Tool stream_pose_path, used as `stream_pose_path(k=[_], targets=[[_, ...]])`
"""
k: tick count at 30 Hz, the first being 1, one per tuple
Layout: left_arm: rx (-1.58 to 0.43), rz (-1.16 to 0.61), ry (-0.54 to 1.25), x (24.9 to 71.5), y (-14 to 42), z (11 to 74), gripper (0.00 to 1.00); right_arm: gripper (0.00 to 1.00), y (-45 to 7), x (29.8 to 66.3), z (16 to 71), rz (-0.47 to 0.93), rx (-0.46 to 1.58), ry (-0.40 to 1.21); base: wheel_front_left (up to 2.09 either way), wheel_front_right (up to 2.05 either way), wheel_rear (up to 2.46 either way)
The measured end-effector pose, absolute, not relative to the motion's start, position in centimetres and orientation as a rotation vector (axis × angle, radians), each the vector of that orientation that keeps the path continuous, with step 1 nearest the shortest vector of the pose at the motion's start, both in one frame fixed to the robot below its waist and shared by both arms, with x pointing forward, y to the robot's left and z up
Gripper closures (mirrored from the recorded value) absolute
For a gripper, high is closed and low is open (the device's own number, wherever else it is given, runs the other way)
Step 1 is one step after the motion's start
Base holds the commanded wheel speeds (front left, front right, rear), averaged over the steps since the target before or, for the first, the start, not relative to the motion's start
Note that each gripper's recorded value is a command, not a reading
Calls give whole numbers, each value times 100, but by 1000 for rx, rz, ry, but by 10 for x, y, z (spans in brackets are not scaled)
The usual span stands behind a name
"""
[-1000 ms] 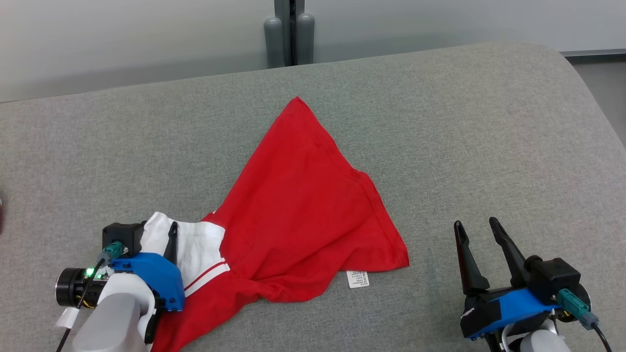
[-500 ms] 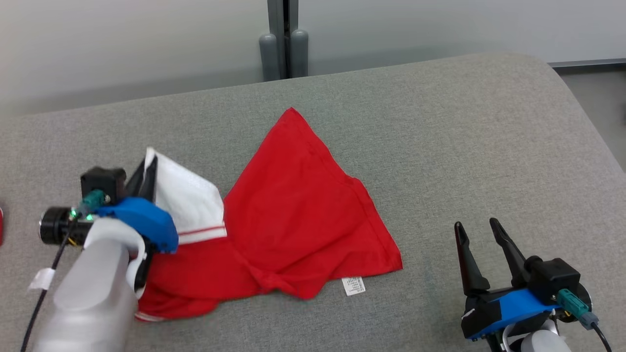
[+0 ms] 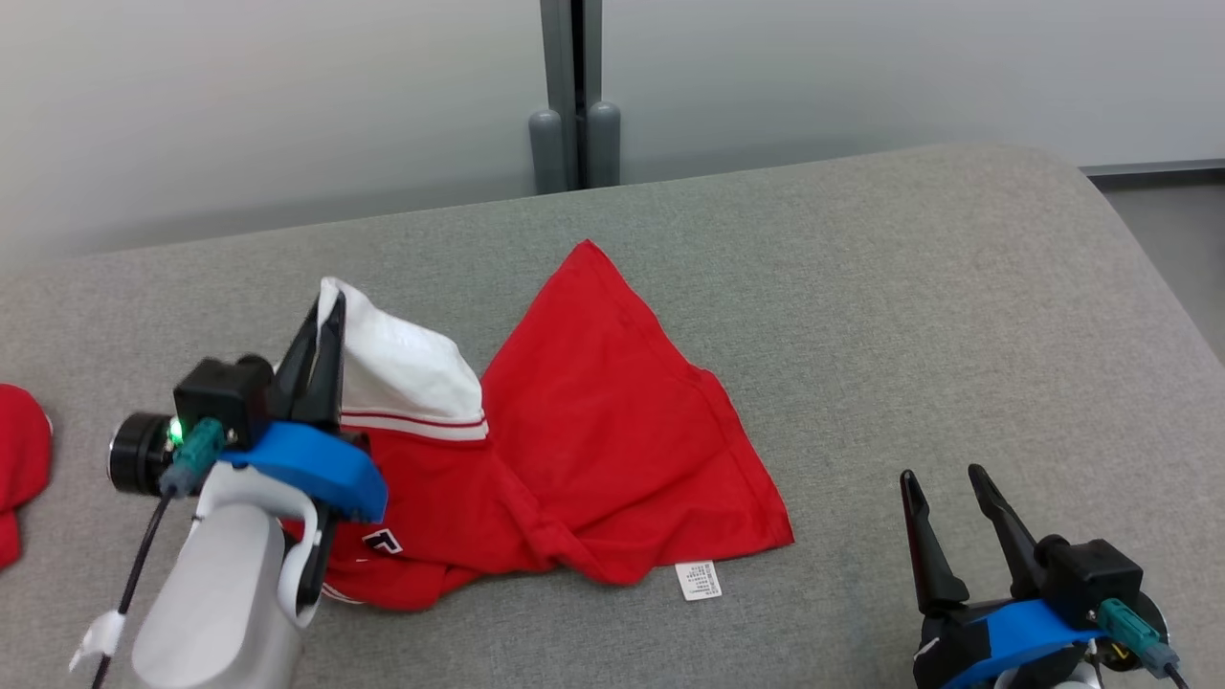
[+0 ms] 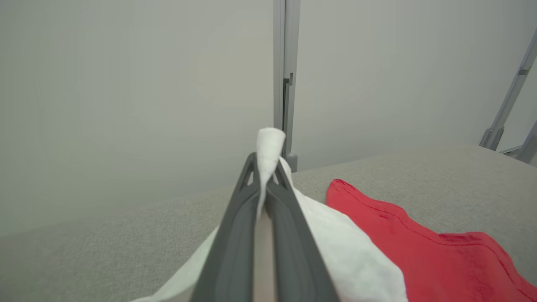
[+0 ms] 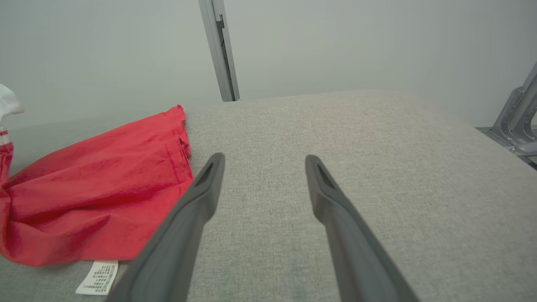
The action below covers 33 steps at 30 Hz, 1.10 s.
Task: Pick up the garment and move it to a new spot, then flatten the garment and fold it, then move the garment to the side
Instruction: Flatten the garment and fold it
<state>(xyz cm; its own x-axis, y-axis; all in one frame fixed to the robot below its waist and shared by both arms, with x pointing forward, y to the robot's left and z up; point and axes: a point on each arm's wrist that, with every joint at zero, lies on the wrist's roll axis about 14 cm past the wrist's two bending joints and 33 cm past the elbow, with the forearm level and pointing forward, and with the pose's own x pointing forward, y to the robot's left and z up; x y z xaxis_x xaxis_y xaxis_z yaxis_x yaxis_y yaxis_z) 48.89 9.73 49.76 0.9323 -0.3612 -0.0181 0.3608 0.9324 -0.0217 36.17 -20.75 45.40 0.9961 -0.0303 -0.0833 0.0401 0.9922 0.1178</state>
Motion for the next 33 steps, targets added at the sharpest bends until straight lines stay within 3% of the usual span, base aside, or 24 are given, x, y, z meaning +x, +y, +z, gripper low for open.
stream_pose_path(k=[12, 30, 32, 33], targets=[[-47, -352, 129, 386, 116, 449, 100, 0, -182, 368, 454, 41, 129, 80, 0, 0, 0], [-141, -84, 281, 291, 179, 401, 98, 0, -160, 371, 455, 108, 130, 80, 0, 0, 0], [-133, -68, 283, 289, 183, 400, 0, 0, -160, 371, 455, 108, 130, 81, 0, 0, 0], [-127, -57, 276, 290, 187, 402, 0, 0, -160, 371, 455, 109, 131, 81, 0, 0, 0]])
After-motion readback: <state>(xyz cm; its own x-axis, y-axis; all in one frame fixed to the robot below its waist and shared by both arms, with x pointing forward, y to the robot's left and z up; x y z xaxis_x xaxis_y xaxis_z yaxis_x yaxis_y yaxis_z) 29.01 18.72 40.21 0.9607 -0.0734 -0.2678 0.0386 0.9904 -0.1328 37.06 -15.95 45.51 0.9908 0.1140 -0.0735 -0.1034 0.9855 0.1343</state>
